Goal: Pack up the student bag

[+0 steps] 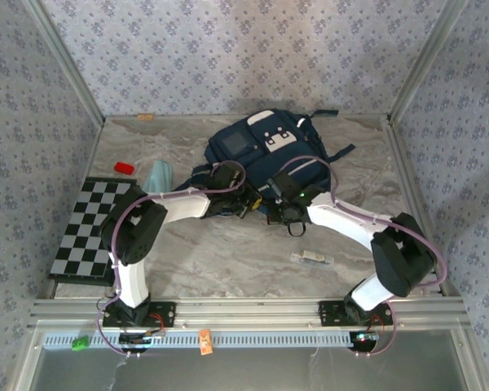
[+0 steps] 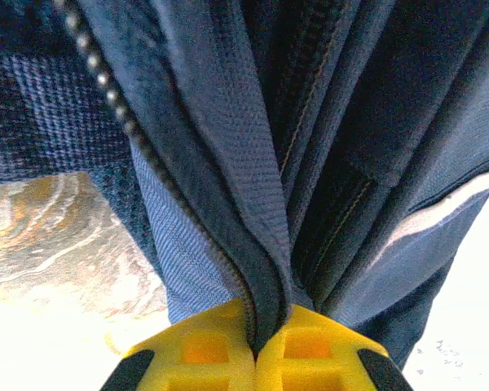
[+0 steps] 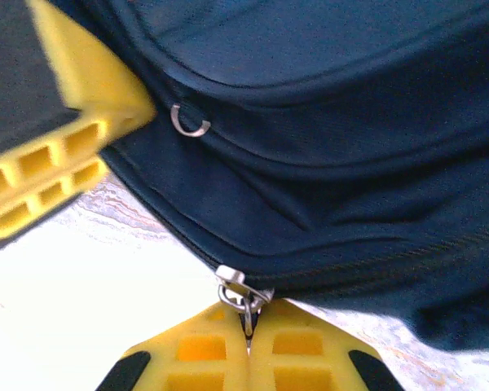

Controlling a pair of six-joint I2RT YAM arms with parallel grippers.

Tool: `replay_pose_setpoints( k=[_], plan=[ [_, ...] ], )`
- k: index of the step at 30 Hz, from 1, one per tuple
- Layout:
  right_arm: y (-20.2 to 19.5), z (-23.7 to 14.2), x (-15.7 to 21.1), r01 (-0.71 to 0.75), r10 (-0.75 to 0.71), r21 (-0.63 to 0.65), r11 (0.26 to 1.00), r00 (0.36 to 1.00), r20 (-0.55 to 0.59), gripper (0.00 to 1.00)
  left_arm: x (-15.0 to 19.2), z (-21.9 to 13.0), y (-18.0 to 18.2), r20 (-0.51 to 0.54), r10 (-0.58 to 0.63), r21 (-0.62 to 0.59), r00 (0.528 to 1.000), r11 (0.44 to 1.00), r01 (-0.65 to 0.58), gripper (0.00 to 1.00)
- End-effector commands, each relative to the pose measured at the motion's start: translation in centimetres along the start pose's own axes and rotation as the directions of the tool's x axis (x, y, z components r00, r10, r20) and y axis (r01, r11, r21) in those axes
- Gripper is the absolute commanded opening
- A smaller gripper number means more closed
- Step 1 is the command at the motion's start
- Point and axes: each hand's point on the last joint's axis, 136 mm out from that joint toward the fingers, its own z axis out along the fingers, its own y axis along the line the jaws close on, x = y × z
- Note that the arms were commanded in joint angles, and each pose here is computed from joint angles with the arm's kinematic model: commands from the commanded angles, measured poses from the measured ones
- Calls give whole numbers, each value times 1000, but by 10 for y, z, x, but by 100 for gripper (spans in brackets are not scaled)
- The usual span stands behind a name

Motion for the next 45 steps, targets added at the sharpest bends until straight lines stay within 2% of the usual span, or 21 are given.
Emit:
replay_pose_setpoints(
  k=[1, 7, 11, 15, 19, 23, 25, 32, 35, 39, 45],
  plan=[
    [-38, -15, 27, -24, 32, 106, 994, 997, -69, 0, -39, -24, 11, 111, 23, -55, 993, 998, -17, 0],
    [-77, -25, 38, -80, 95, 153, 985, 991, -91, 0, -63, -50, 0, 162, 81, -59, 983, 996, -72, 0],
    [-84, -34, 28, -75, 86, 161, 984, 994, -62, 0, -72, -58, -14, 173, 112, -44, 979, 993, -106, 0],
    [-60, -42, 26, 14, -10, 74, 997, 999, -54, 0, -93, -68, -30, 207, 154, -41, 966, 988, -149, 0],
    [-19, -40, 29, 92, -93, -43, 995, 995, -37, 0, -105, -70, -59, 182, 234, -2, 955, 971, -238, 0],
    [-3, -34, 25, 69, -76, -108, 992, 995, -66, 0, -106, -71, -60, 176, 253, -20, 951, 967, -254, 0],
    [1, -36, 8, 69, -72, -147, 987, 997, -14, 0, -105, -72, -57, 176, 250, -20, 952, 968, -250, 0],
    [-5, -35, -23, 27, -18, -250, 968, 999, 37, 32, -105, -71, -45, 165, 233, -42, 958, 972, -229, 0],
    [-4, -31, -32, 16, -3, -290, 957, 999, 42, 41, -105, -70, -45, 164, 230, -42, 959, 973, -227, 0],
    [5, -25, -39, 25, -15, -328, 944, 999, 33, 49, -105, -67, -43, 154, 227, -42, 962, 974, -223, 0],
    [2, -3, -40, 39, -41, -278, 960, 999, -2, 51, -105, -65, -40, 153, 219, -47, 964, 976, -214, 0]
  ],
)
